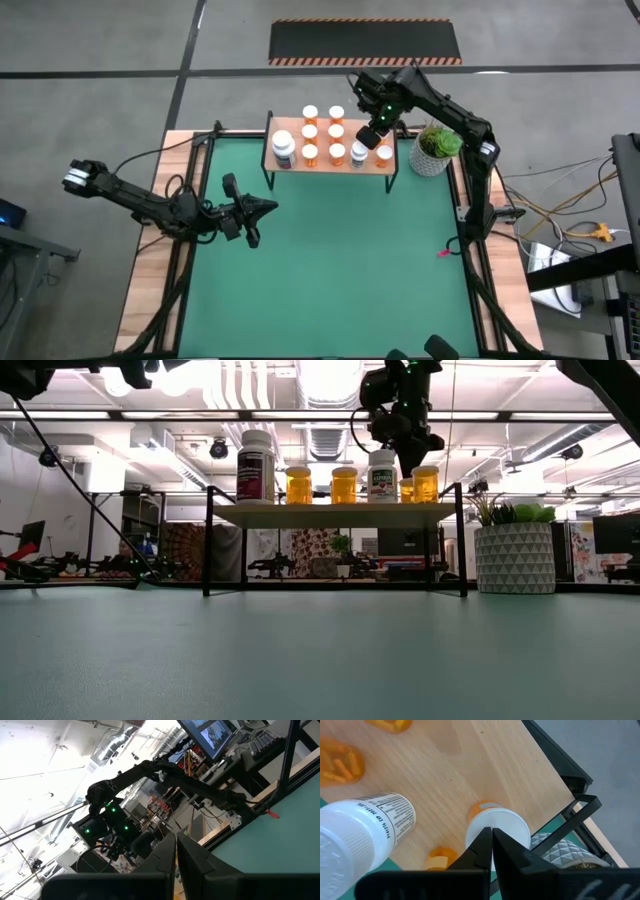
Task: Pick and place medicine bottles onto shelf by color
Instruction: Put the orange pill bottle on the shelf aligned with the other orange pill bottle
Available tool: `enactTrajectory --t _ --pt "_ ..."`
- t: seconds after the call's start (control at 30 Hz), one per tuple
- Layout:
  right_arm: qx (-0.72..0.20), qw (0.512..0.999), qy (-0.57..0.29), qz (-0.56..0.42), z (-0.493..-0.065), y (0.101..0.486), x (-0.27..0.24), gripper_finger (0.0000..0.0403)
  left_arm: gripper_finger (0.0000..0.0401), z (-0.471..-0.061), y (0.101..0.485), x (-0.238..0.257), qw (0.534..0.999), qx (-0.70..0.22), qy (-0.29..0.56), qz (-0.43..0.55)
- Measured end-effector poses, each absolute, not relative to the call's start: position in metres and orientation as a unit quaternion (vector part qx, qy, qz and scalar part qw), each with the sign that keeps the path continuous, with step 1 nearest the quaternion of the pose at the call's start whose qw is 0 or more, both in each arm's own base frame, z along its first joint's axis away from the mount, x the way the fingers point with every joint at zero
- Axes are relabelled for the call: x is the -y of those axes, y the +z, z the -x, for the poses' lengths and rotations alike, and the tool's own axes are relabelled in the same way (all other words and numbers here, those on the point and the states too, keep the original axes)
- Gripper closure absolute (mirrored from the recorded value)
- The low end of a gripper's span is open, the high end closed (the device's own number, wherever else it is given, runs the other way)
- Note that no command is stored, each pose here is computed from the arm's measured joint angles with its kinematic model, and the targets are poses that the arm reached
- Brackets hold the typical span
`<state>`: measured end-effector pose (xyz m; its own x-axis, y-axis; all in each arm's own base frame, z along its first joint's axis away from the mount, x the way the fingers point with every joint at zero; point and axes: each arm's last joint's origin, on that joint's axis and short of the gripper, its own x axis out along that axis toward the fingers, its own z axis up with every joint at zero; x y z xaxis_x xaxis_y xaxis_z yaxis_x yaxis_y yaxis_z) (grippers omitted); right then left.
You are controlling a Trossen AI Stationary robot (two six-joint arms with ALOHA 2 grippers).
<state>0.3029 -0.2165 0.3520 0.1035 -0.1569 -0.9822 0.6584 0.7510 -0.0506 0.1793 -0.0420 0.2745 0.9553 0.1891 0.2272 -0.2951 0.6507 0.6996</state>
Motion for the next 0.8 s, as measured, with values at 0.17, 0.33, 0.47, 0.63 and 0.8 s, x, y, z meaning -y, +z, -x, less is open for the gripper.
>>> enactTrajectory --t 0.17,0.33,0.47,0.63,0.8 --pt "-0.604 0.71 -0.291 -0.213 -0.3028 0.3513 0.2164 0.0394 0.0401 -0.1793 0.2744 0.042 0.906 0.067 0.134 -0.396" --pt "-0.604 0.711 -0.291 -0.213 -0.3023 0.3518 0.2161 0.0394 0.0401 -0.1793 0.2744 0.042 0.906 0.067 0.134 -0.396" --pt "-0.606 0.712 -0.287 -0.208 -0.3014 0.3527 0.2154 0.0394 0.0401 -0.1793 0.2745 0.042 0.906 0.067 0.134 -0.396" --pt "-0.604 0.709 -0.295 -0.215 -0.3008 0.3531 0.2151 0.0394 0.0401 -0.1793 0.2744 0.042 0.906 0.067 0.133 -0.396" --pt "-0.604 0.709 -0.294 -0.213 -0.3012 0.3532 0.2145 0.0394 0.0401 -0.1793 0.2744 0.042 0.906 0.067 0.133 -0.396"
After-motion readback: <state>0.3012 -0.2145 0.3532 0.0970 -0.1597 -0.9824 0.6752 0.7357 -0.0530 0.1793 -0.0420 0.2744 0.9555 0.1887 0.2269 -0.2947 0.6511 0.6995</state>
